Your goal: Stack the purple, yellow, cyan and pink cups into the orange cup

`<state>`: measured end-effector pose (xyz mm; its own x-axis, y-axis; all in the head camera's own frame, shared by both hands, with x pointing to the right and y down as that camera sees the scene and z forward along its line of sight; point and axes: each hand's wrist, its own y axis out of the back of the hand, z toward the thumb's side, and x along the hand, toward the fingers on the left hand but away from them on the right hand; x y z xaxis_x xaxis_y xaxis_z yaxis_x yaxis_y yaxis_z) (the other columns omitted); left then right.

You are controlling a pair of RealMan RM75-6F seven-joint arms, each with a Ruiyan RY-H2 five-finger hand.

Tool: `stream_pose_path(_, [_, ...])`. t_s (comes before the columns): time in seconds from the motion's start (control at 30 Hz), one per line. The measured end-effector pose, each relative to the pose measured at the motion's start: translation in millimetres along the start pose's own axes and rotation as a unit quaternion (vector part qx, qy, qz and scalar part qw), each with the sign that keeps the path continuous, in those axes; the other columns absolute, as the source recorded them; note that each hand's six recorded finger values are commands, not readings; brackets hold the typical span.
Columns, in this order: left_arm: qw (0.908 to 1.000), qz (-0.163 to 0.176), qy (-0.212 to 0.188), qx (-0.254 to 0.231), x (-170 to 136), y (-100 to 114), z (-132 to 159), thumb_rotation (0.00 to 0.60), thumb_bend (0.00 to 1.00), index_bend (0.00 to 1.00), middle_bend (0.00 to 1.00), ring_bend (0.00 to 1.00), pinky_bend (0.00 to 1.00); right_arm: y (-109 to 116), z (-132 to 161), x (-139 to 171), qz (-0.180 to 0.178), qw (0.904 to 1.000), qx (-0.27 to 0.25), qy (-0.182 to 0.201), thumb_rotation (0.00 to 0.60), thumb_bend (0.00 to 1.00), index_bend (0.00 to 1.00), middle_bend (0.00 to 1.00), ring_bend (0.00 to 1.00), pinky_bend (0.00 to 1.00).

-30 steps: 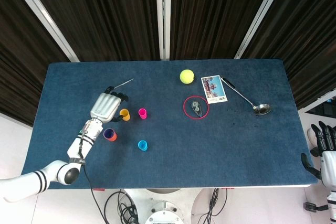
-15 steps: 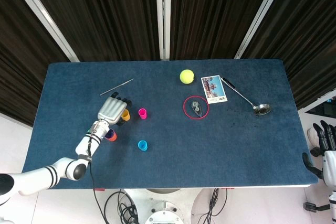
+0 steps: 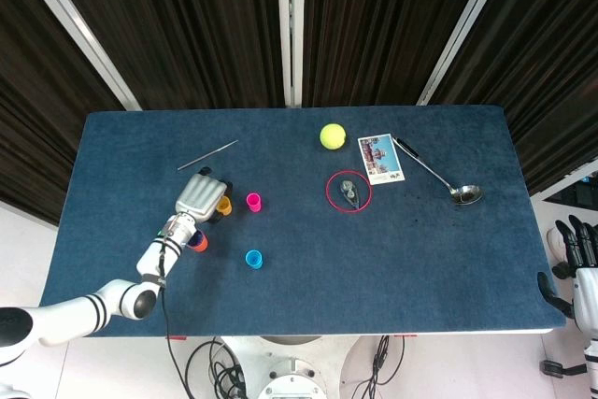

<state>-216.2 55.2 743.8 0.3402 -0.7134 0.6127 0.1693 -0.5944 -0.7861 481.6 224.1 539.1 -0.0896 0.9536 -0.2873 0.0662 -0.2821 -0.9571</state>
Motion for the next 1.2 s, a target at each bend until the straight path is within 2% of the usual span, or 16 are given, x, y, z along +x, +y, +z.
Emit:
stream_pose_path(0.13, [0.9999,0.010,0.001,-0.003,-1,5,-1,0.600,0.29,0.50,0.49,0.57,0.20,0,-1,0,0.000,1.0000,-0.001,-0.001,0.600,0.31,0.00,0.00,0.00,0.00])
stream_pose_path(0.33, [0.9992,0.033,0.002,-0.021,-8,25,-5,0.600,0.29,0.50,0.49,0.57,0.20,3,-1,-1,-0.004,1.0000,-0.001,0.000,0.600,0.31,0.00,0.00,0.00,0.00])
stream_pose_path(0.5, [0.9982,0.048,0.000,-0.037,-27,46,-9,0.600,0.29,0.51,0.50,0.57,0.20,3,0,-1,-0.004,1.0000,-0.003,0.002,0.600,0.31,0.00,0.00,0.00,0.00])
stream_pose_path(0.63, [0.9984,0.044,0.000,-0.036,-51,55,-14,0.600,0.29,0.51,0.50,0.57,0.20,2,0,-1,-0.001,1.0000,-0.003,0.004,0.600,0.31,0.00,0.00,0.00,0.00])
stream_pose_path(0.87, [0.9995,0.017,0.022,-0.017,-96,39,-29,0.600,0.29,0.51,0.50,0.57,0.20,-5,6,0,0.008,0.9999,-0.001,0.015,0.600,0.31,0.00,0.00,0.00,0.00])
stream_pose_path(1.2, [0.9994,0.004,0.029,-0.018,-110,19,-32,0.600,0.29,0.51,0.50,0.57,0.19,-5,7,2,0.008,0.9998,0.003,0.016,0.600,0.31,0.00,0.00,0.00,0.00])
